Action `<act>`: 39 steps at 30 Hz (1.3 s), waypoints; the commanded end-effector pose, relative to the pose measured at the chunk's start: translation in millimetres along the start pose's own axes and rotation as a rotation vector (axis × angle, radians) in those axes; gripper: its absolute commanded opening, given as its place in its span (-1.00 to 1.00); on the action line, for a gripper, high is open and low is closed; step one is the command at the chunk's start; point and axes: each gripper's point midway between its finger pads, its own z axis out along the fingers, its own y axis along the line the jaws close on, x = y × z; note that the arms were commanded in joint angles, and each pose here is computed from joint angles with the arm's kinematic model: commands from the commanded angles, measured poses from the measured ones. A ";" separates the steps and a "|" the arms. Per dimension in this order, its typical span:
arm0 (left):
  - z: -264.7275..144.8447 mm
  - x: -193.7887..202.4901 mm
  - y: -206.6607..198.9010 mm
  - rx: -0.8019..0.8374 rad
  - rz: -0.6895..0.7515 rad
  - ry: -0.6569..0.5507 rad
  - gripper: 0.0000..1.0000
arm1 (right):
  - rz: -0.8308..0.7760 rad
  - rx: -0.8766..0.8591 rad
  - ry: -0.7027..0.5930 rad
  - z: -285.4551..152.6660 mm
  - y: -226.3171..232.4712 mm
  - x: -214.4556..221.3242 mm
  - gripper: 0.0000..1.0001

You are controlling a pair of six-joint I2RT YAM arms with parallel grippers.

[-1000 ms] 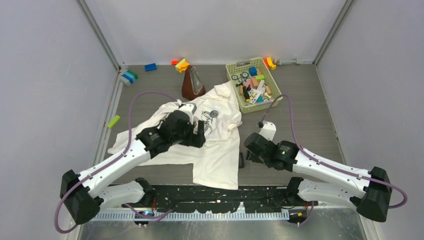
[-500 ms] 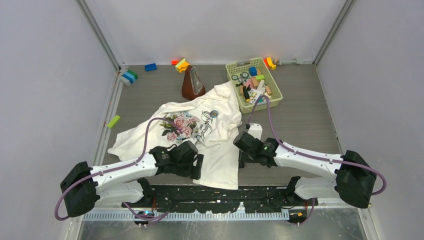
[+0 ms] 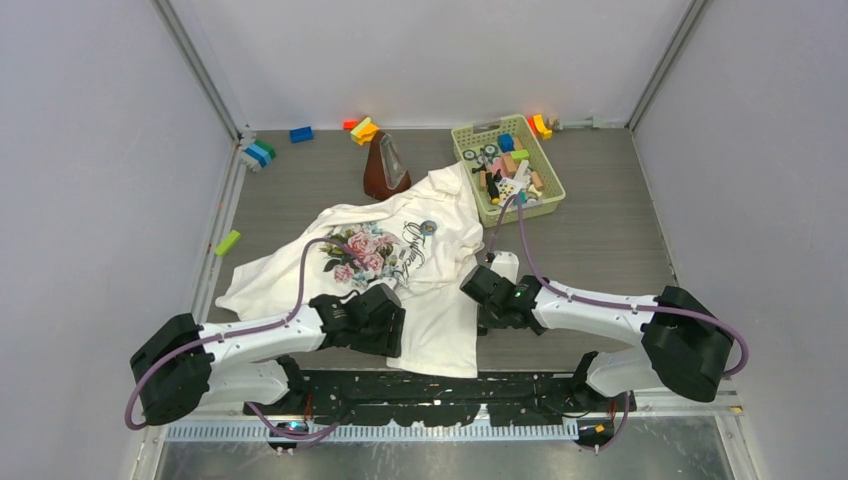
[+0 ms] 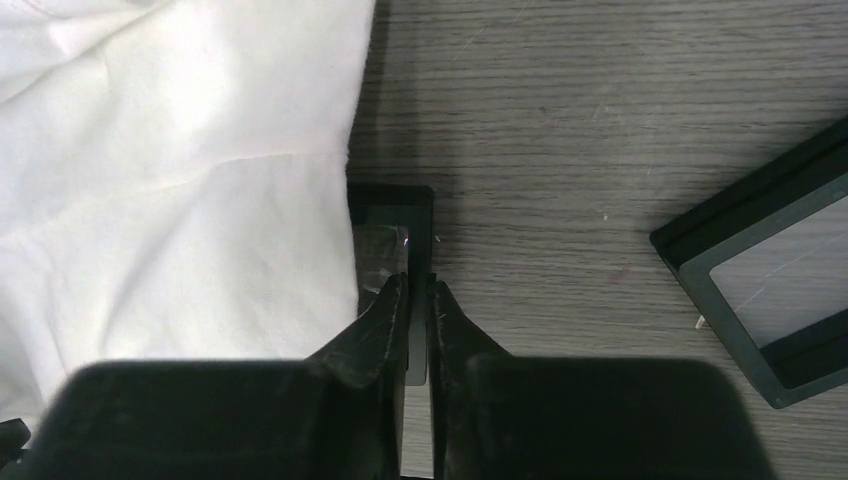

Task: Remove the brooch from the garment

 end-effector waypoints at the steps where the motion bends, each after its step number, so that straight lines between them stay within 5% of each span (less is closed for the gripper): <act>1: 10.3 -4.4 -4.3 0.024 -0.008 -0.037 0.13 | 0.031 -0.013 -0.035 0.7 2.6 -7.8 -0.84; 10: 8.0 -8.1 20.5 -0.041 -0.052 -0.114 -1.00 | 0.169 0.123 -0.077 -2.8 -47.7 -36.5 -0.99; 17: -13.0 -6.2 21.1 -0.021 -0.047 -0.114 -1.00 | 0.357 0.296 -0.088 9.7 -96.8 -68.1 -0.99; 22: -40.4 9.5 -2.4 0.105 -0.011 0.001 -1.00 | 0.440 0.431 -0.201 7.8 -122.8 -106.4 -0.98; 24: -51.1 20.2 -11.2 0.156 0.002 0.067 -1.00 | 0.437 0.460 -0.233 2.7 -125.5 -121.2 -0.83; 27: -64.8 34.9 -31.0 0.267 -0.002 0.154 -1.00 | 0.390 0.453 -0.235 -4.8 -120.2 -134.4 -0.10; 35: -69.4 58.2 -54.8 0.395 0.073 0.309 -1.00 | 0.314 -0.025 -0.273 -23.8 -38.5 -130.5 0.11; 37: -72.8 52.1 -59.4 0.390 0.104 0.310 -0.70 | 0.277 -0.144 -0.211 -25.3 -8.9 -116.5 0.11; 39: -75.7 36.5 -52.9 0.314 0.134 0.251 -0.16 | 0.209 -0.166 -0.187 -25.5 11.7 -104.5 0.11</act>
